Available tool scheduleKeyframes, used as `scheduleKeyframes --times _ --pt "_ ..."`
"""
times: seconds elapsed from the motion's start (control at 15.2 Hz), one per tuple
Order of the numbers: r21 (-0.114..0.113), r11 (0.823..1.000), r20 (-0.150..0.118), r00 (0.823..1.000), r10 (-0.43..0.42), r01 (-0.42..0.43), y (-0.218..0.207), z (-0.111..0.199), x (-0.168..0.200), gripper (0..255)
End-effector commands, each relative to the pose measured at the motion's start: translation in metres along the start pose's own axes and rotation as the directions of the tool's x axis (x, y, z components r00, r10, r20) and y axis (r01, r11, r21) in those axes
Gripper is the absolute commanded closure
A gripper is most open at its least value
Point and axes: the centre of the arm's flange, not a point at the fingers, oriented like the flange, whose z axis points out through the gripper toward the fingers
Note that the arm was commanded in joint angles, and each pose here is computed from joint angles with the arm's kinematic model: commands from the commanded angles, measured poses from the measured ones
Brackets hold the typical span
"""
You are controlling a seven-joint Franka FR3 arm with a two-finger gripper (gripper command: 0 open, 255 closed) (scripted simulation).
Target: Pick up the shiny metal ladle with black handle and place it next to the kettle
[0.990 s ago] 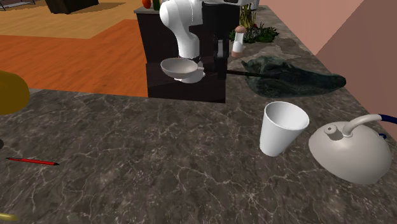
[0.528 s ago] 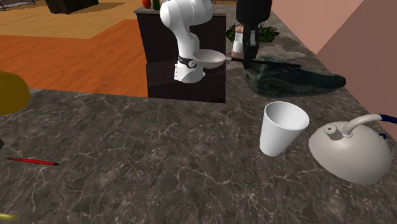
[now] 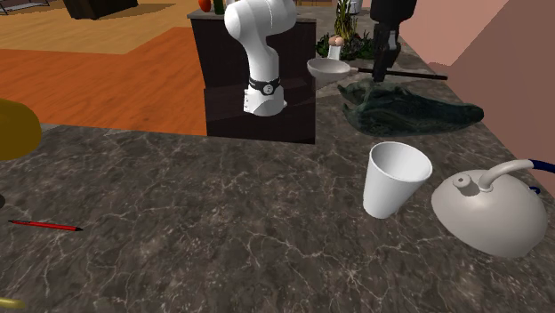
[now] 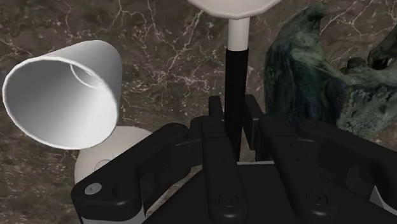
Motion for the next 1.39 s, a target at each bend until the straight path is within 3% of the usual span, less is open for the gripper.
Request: scheduleKeyframes --times 0.0,1.32 --pt "0.000 1.000 0.000 1.000 0.002 -0.002 -0.016 0.005 0.018 255" --pt "0.000 1.000 0.000 1.000 0.002 -0.002 -0.006 0.110 0.006 255"
